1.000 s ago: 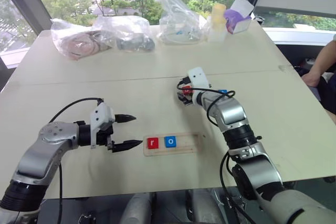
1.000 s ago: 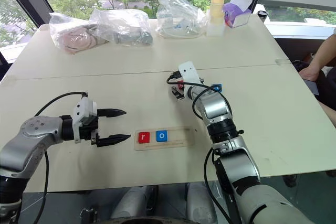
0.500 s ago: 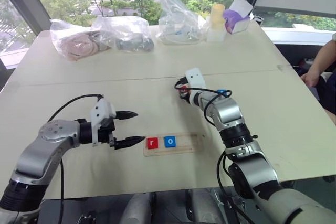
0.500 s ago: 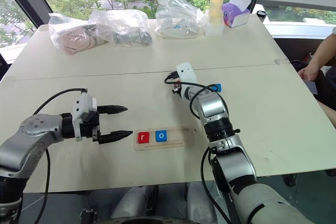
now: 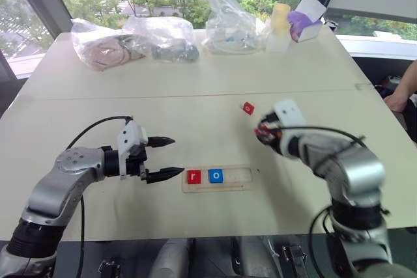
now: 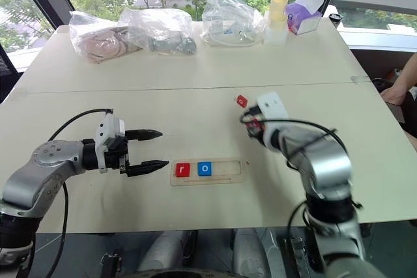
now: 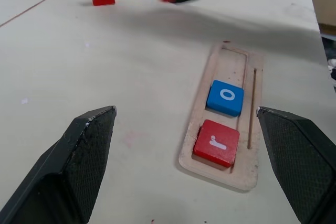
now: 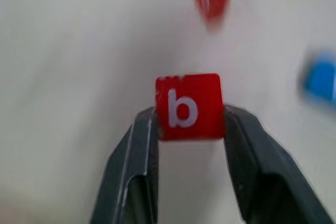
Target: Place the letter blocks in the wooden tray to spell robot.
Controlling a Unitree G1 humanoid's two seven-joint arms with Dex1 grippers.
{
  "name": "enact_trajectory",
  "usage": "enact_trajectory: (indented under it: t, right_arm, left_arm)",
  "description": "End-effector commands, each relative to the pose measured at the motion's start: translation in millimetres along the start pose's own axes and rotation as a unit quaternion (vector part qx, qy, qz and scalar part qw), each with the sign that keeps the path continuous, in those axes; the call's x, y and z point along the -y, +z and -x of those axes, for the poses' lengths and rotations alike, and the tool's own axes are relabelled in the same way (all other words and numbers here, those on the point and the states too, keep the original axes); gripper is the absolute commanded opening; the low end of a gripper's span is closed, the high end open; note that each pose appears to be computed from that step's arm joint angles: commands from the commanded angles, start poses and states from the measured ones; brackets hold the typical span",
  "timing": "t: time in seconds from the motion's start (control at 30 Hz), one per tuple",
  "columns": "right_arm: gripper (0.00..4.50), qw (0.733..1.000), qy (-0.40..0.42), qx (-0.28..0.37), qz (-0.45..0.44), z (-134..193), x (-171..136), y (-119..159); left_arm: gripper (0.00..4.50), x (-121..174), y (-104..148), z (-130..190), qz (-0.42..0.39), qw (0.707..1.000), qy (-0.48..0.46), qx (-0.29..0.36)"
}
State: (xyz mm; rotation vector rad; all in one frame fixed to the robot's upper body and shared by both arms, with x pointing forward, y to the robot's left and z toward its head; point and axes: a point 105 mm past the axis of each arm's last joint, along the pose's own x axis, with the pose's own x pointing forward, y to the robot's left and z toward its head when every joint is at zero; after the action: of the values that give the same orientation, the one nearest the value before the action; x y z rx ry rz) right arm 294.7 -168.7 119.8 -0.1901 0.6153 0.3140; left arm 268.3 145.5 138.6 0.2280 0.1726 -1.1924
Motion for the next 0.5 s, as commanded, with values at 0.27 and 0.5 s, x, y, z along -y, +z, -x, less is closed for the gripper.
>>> enact_trajectory:
  t: [0.27,0.5]
  right_arm:
    - [1.13,0.997,-0.023,0.008,-0.072,20,-5,-36]
    - [3.05,0.998,-0.006,0.008,-0.056,26,-7,-35]
  left_arm:
    - [4.50,-4,15,-7,-0.027,0.999,-0.016,0.019]
    - [4.50,-5,14,-6,-0.028,0.999,-0.011,0.017]
